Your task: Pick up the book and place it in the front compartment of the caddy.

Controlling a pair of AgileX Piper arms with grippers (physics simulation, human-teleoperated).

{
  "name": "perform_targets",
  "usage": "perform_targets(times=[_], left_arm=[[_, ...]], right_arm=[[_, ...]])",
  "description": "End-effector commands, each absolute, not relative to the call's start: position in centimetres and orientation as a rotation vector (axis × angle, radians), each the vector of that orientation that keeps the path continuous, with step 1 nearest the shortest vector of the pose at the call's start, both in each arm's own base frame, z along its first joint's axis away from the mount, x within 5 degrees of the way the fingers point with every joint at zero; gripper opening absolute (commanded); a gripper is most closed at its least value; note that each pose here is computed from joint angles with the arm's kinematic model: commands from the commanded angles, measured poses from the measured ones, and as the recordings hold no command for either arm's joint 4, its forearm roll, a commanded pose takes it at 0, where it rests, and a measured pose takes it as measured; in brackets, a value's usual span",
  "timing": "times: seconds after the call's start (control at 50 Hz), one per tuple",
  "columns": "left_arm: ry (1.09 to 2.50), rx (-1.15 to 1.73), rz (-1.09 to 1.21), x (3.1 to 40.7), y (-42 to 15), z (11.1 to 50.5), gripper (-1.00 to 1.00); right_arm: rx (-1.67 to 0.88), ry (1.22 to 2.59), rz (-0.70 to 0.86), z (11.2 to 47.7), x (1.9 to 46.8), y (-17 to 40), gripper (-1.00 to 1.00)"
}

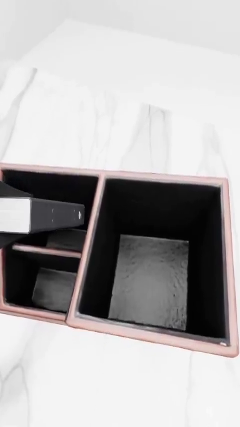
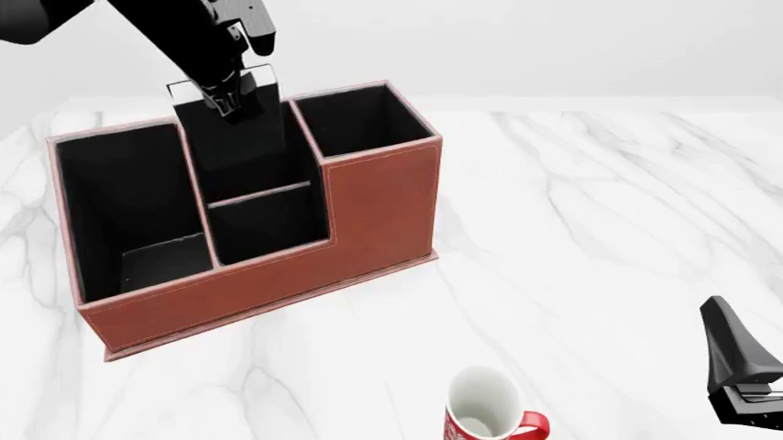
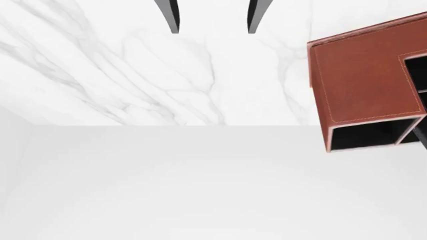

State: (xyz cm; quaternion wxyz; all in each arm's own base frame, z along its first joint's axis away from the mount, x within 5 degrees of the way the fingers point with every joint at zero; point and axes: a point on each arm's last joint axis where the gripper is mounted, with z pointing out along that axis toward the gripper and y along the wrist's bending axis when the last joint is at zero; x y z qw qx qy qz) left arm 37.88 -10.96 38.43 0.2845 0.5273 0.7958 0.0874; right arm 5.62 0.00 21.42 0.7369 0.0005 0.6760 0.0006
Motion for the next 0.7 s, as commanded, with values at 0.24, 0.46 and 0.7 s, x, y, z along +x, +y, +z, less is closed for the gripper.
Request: perform_targets(times=[0.24, 0.46, 0.7], left_arm=[[2.122, 1.424, 0.231, 38.4, -11.7, 36.8, -1.00], [2.139, 1.426, 0.225, 38.5, -11.7, 35.5, -1.00], [2.149, 1.432, 0.233, 38.5, -11.0, 34.3, -1.00]], right_arm=[[0.001, 1.485, 0.001, 21.4, 5.6, 0.0, 1.00], [0.001, 1.485, 0.001, 21.4, 5.6, 0.0, 1.00], [0.001, 1.484, 0.001, 21.4, 5.6, 0.0, 1.00]])
